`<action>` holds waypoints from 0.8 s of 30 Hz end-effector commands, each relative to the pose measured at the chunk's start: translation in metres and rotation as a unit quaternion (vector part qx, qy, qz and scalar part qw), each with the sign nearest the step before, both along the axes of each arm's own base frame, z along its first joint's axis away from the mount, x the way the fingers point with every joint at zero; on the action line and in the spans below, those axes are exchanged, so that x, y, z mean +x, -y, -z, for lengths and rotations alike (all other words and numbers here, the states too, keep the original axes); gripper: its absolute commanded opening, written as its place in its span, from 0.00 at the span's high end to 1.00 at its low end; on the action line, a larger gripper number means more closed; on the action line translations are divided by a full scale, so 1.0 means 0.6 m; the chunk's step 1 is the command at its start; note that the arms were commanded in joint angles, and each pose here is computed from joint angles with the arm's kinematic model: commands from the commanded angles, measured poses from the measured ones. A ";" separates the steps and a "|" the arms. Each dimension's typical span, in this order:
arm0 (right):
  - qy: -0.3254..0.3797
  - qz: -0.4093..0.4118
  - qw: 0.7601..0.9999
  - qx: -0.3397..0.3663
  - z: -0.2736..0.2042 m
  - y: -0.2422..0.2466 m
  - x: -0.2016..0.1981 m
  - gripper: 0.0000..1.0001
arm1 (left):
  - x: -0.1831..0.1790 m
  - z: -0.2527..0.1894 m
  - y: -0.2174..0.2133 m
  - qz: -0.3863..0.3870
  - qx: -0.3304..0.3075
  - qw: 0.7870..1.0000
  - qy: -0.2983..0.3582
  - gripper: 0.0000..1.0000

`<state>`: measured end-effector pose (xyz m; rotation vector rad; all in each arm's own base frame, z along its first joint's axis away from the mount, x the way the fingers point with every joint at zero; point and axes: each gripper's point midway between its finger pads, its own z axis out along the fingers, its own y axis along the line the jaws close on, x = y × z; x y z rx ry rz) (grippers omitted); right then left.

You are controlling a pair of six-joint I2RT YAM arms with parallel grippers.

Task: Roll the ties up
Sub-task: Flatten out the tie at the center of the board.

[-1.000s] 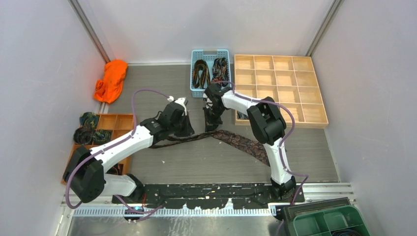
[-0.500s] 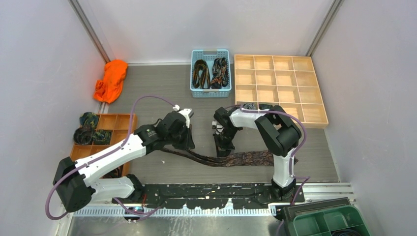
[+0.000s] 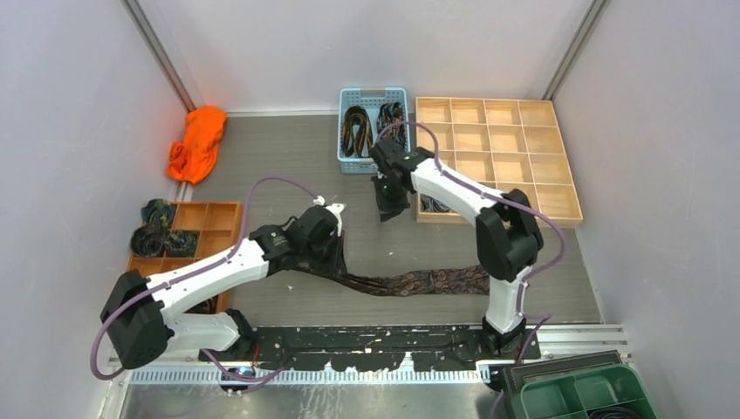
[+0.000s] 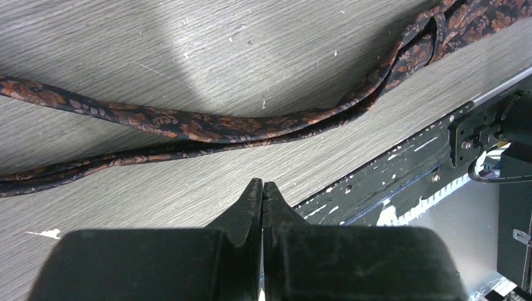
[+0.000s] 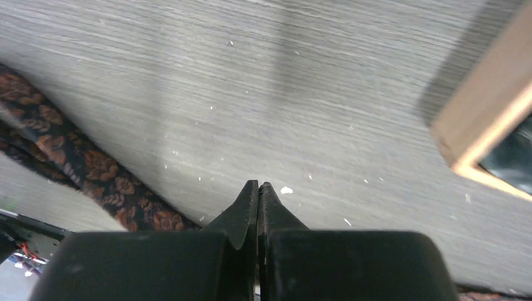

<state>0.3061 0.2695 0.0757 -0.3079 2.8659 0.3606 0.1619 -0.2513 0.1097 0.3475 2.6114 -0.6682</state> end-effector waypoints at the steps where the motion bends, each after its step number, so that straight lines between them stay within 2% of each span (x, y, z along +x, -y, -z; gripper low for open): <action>1: 0.059 0.000 0.998 0.004 -0.092 0.026 -0.014 0.99 | 0.017 -0.031 0.024 -0.012 -0.024 1.000 0.007 1.00; 5: 0.025 -0.036 0.997 0.060 -0.106 0.007 -0.103 0.99 | 0.012 -0.013 -0.002 -0.036 0.016 0.999 -0.007 1.00; 9: -0.024 -0.071 0.990 0.117 -0.094 -0.035 -0.190 0.99 | 0.050 -0.012 -0.063 -0.118 0.092 0.988 0.042 1.00; 14: -0.082 -0.096 0.981 0.145 -0.055 -0.073 -0.272 0.99 | 0.097 -0.060 -0.112 -0.218 0.126 0.963 0.092 1.00; 19: -0.105 -0.104 0.979 0.143 -0.019 -0.085 -0.288 0.99 | 0.120 -0.083 -0.128 -0.253 0.104 0.956 0.103 1.00; 24: -0.110 -0.095 0.985 0.091 0.037 -0.067 -0.241 0.99 | 0.118 -0.080 -0.138 -0.254 0.107 0.956 0.097 1.00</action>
